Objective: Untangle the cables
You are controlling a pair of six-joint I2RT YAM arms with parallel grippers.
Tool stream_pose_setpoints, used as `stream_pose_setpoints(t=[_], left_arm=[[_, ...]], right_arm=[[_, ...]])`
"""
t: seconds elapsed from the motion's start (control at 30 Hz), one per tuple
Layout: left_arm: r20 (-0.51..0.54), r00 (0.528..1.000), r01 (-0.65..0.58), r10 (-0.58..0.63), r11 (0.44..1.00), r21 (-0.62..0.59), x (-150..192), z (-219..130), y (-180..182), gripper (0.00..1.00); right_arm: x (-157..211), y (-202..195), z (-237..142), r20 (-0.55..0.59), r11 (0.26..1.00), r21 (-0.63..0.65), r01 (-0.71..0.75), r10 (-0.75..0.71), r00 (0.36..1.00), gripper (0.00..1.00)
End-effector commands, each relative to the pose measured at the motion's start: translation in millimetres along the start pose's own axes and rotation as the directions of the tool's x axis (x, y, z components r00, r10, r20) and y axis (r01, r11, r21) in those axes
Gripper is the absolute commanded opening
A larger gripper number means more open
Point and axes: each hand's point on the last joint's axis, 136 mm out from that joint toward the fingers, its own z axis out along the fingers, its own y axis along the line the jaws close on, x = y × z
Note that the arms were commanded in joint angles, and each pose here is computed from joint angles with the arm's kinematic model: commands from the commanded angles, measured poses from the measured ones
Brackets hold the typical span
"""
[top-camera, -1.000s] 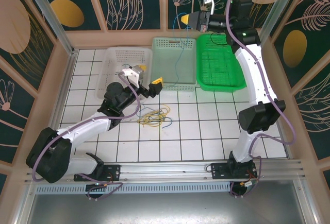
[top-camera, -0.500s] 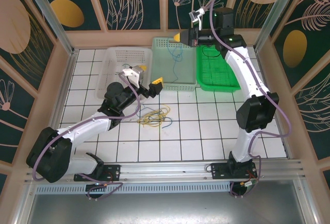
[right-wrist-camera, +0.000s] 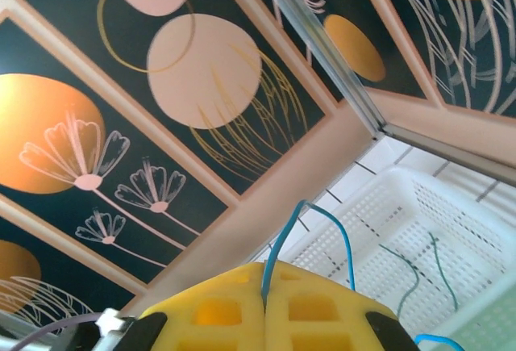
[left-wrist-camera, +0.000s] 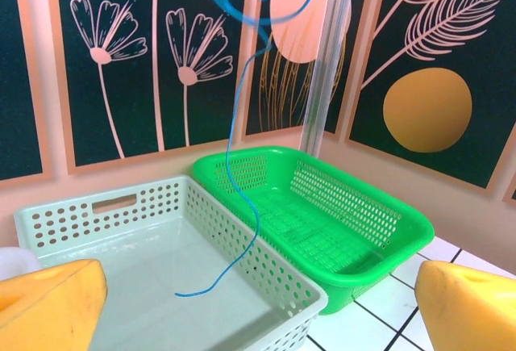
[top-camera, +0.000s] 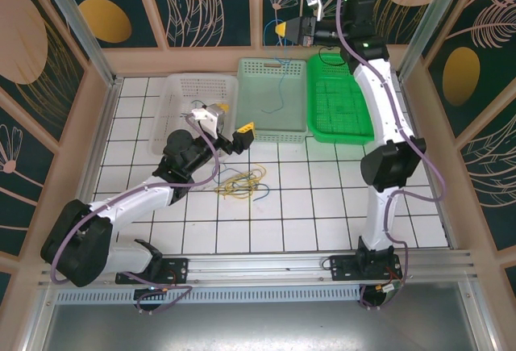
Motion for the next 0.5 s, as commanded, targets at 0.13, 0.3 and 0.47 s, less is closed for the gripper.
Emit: stream_pose_setpoints(t=[0.13,0.3,0.47], left_arm=[[0.033,0.999,-0.018,0.018,1.0,-0.018,-10,-6,2,0.98],[0.037,0.999,-0.018,0.019,1.0,-0.019,-11,-7,2,0.98],[0.029,0.999,-0.019,0.019,1.0,-0.022,-8,-6,3,0.98]], right_arm=[[26,-70,13,-0.031,0.993,0.049,-0.105,0.106,0.994,0.0],[68,-117,26,-0.099,0.971,0.087,-0.223,0.231,0.968,0.0],[138,-185,34,-0.158,0.911,0.221,-0.348,0.386,0.909,0.0]])
